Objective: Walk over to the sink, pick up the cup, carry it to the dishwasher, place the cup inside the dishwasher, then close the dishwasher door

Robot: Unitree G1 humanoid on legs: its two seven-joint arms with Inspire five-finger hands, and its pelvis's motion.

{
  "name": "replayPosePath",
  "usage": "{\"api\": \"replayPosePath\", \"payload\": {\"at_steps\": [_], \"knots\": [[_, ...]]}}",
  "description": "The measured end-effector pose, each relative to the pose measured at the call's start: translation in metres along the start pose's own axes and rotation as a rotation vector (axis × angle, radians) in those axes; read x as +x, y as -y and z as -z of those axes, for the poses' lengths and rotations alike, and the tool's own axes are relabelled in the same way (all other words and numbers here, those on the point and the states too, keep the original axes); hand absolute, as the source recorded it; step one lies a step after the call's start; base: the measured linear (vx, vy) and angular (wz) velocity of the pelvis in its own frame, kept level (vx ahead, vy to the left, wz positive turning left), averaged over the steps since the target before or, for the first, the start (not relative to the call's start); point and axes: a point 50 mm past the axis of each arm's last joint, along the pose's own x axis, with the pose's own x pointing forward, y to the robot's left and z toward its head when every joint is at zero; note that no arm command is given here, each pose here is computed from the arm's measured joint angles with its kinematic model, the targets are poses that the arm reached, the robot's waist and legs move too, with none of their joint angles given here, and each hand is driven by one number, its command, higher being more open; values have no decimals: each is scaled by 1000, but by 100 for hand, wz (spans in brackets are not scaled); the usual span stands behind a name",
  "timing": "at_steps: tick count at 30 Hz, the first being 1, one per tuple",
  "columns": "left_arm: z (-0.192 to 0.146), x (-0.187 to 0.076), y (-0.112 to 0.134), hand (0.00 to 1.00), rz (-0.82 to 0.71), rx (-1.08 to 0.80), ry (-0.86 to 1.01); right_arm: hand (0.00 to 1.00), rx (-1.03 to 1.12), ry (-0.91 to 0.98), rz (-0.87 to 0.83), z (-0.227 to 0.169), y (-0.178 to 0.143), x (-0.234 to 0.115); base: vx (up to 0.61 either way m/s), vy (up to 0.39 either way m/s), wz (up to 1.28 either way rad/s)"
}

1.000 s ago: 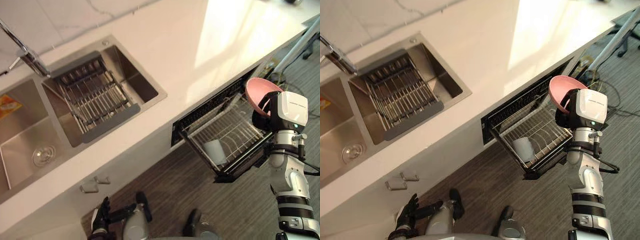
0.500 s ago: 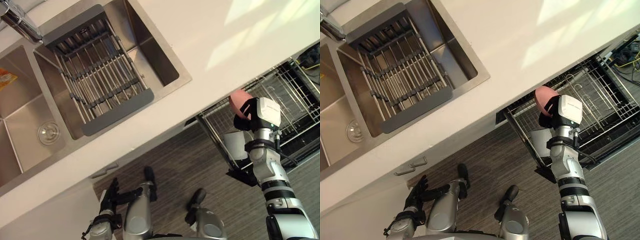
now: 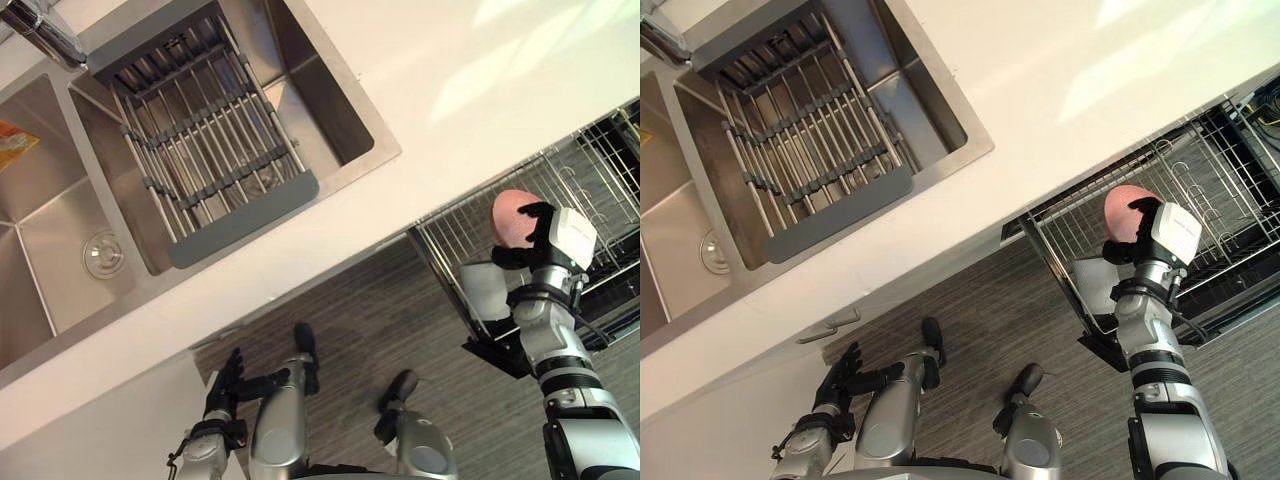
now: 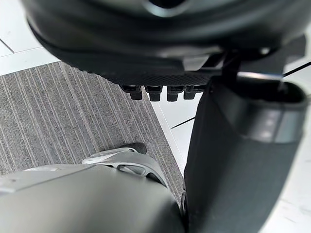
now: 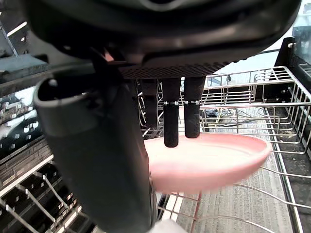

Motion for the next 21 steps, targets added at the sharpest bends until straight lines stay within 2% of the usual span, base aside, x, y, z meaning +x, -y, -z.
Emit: {"api": "replayPosePath", "payload": {"at_steps": [8, 13, 18, 21], "knots": [[3, 0, -1, 100, 1, 1, -34, 100, 156, 56, 185, -12, 30, -17, -14, 36, -9], [4, 0, -2, 100, -5, 3, -45, 100, 225, -26, 387, 0, 52, -21, -38, 31, -14], [9, -2, -9, 100, -36, -13, -63, 100, 517, -378, 628, 56, 77, -33, -44, 41, -22], [14, -4, -12, 100, -53, -23, -83, 100, 709, -585, 681, 90, 77, -44, -40, 39, -16]]}}
